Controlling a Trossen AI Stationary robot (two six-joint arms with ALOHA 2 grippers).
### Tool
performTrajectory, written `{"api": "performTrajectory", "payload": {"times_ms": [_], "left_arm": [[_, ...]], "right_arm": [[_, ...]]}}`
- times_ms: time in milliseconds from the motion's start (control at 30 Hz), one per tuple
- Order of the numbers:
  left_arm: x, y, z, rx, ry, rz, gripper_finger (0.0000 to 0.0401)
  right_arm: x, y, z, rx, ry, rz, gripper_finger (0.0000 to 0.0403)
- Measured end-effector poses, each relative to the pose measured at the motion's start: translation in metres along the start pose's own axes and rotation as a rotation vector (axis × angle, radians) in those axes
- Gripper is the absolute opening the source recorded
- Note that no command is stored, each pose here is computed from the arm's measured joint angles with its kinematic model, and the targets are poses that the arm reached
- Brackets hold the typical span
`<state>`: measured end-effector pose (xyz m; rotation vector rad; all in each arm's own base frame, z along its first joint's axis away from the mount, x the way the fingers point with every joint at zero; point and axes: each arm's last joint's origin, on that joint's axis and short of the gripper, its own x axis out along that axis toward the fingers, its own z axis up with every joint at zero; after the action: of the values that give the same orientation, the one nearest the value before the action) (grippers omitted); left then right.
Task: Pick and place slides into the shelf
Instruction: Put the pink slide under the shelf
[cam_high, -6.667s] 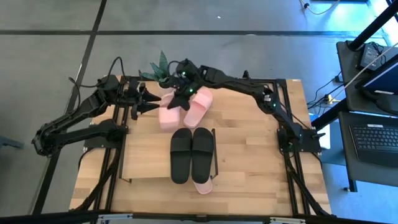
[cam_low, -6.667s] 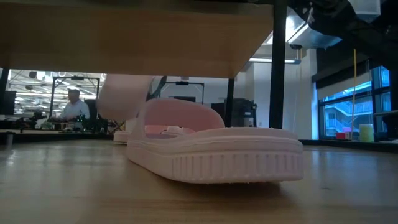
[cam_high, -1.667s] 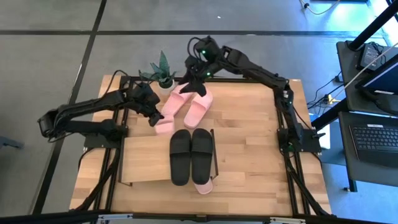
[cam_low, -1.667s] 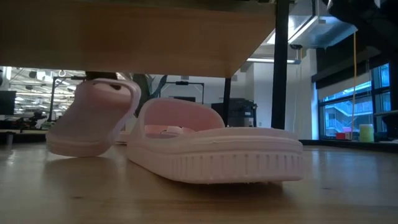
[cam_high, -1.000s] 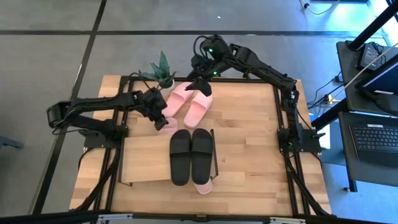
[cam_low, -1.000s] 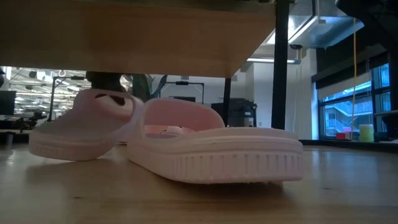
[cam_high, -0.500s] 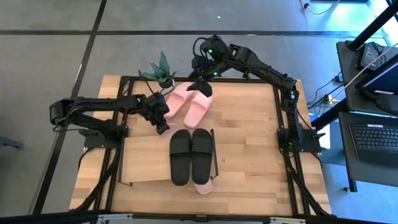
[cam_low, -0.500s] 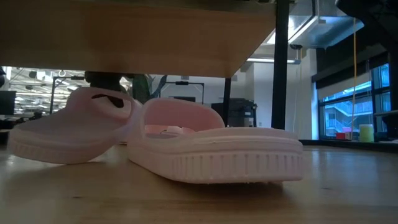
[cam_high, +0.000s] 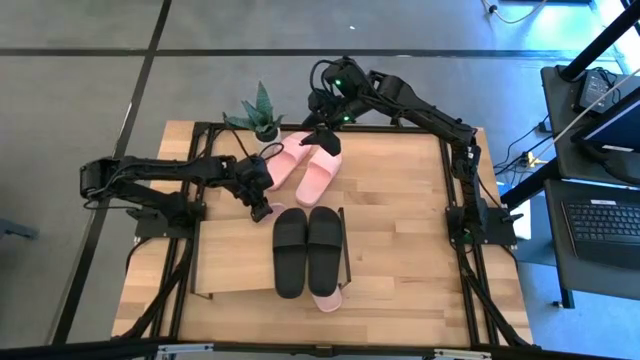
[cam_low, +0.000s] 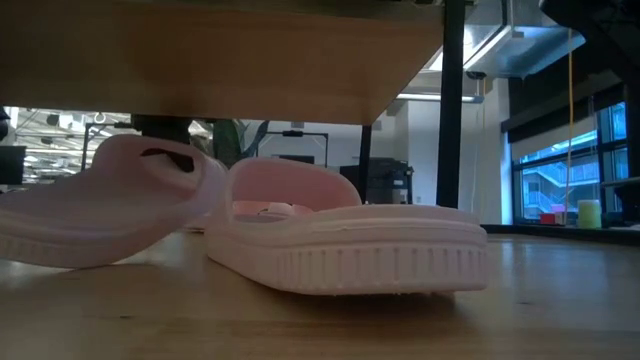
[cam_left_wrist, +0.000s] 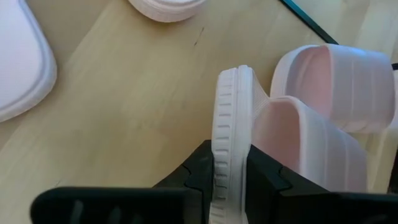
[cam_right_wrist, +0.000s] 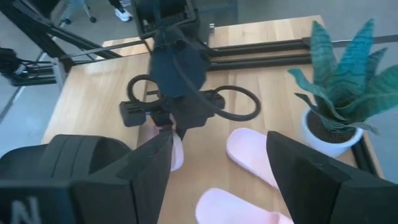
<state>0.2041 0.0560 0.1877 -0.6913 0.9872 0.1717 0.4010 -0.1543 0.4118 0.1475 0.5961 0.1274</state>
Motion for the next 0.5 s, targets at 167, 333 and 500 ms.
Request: {"api": "performTrajectory", "payload": {"times_ms": [167,333,500], "left_arm": [[0.0,0.0002,0.0001,0.001,-0.004,0.009,0.006],[0.0,-0.0002,0.001,0.012,-0.012,0.003,0.006],[0.0,-0.0004,0.0014,0.013,-0.016,0.001,0.0061]], "right_arm": [[-0.0001,-0.0008,-0.0001,0.0,0.003,-0.023,0.0259],[-0.0001,-0.0008,-0.0001,0.0,0.003,-0.024,0.0259],[0.0,-0.0007,-0.0001,0.0,0.003,-0.025,0.0259]]}}
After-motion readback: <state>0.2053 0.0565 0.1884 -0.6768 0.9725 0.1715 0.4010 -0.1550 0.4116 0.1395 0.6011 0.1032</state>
